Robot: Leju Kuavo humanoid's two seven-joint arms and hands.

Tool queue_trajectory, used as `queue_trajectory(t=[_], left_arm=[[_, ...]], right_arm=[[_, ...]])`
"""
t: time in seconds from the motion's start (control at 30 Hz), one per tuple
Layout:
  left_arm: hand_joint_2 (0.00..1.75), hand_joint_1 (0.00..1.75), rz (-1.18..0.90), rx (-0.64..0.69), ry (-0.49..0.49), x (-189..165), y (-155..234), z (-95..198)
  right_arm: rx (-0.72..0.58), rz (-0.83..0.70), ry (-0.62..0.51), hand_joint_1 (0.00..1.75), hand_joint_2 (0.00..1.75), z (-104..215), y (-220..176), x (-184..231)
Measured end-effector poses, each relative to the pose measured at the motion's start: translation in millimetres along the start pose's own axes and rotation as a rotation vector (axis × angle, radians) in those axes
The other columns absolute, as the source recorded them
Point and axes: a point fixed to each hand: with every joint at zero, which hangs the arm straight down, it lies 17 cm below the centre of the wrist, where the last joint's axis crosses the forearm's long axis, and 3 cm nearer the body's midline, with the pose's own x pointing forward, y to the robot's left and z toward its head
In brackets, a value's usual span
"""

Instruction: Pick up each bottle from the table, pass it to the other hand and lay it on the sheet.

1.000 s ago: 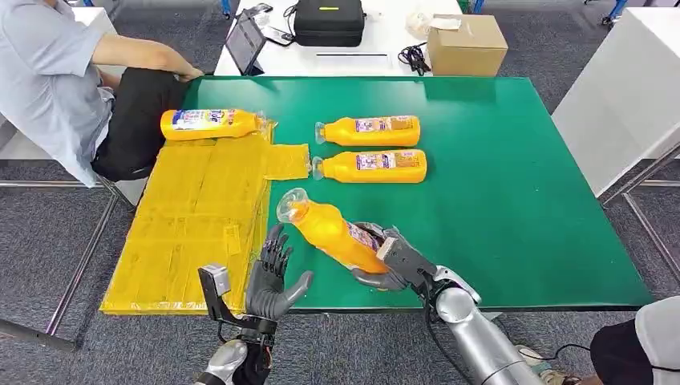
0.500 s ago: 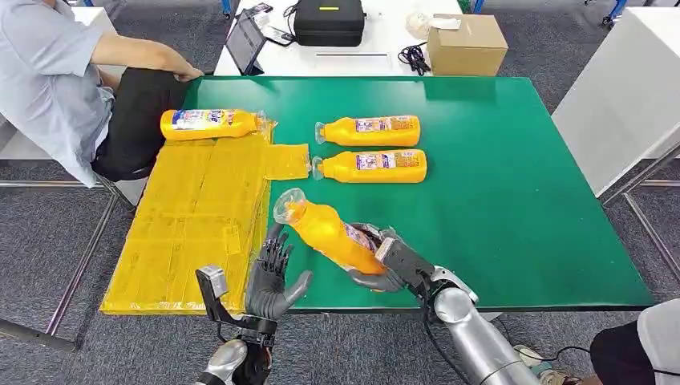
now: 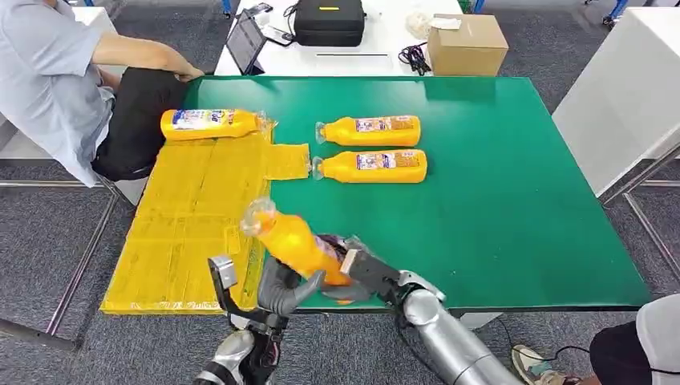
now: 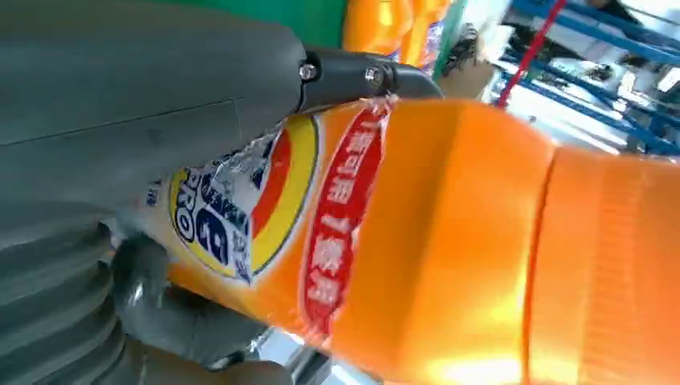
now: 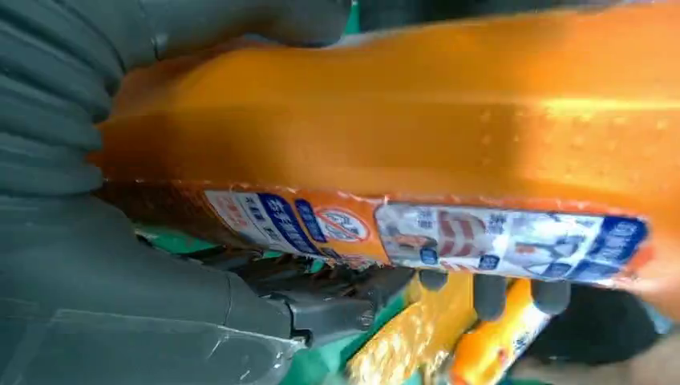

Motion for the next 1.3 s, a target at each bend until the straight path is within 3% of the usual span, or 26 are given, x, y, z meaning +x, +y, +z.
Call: queue_trajectory(t=[0.6, 0.63, 0.67, 1.0, 1.03, 1.07, 1.1, 1.13, 1.3], left_arm=[[1.75, 0.00, -0.120, 0.017, 0.055, -21, 12, -10], [1.75, 1.05, -0.127, 0.013, 0.052, -20, 12, -11], [1.75, 1.75, -0.130, 0.011, 0.049, -20, 12, -11], [1.75, 1.75, -0.169, 0.002, 0.030, -18, 11, -11], [1.75, 1.75, -0.168, 0.003, 0.030, -18, 11, -11], [1.75, 1.75, -0.169, 0.003, 0.030, -18, 11, -11], [1.75, 1.75, -0.169, 0.003, 0.029, -17, 11, -11], [1.75, 1.75, -0.169, 0.003, 0.029, -17, 11, -11], [1.75, 1.75, -0.137, 0.020, 0.034, -16, 15, -12]], right_arm=[[0.057, -0.031, 0.024, 1.75, 1.75, -10, 14, -4], [0.058, -0.033, 0.023, 1.75, 1.75, -11, 14, -4], [0.059, -0.033, 0.024, 1.75, 1.75, -11, 14, -4], [0.056, -0.042, 0.028, 1.75, 1.75, -9, 16, -9], [0.056, -0.042, 0.028, 1.68, 1.75, -9, 16, -9], [0.056, -0.042, 0.028, 1.48, 1.75, -10, 16, -9], [0.056, -0.042, 0.028, 0.96, 1.75, -10, 16, -9], [0.055, -0.042, 0.028, 0.00, 1.75, -10, 16, -9], [0.033, -0.030, 0.032, 0.00, 1.75, -12, 14, -10]])
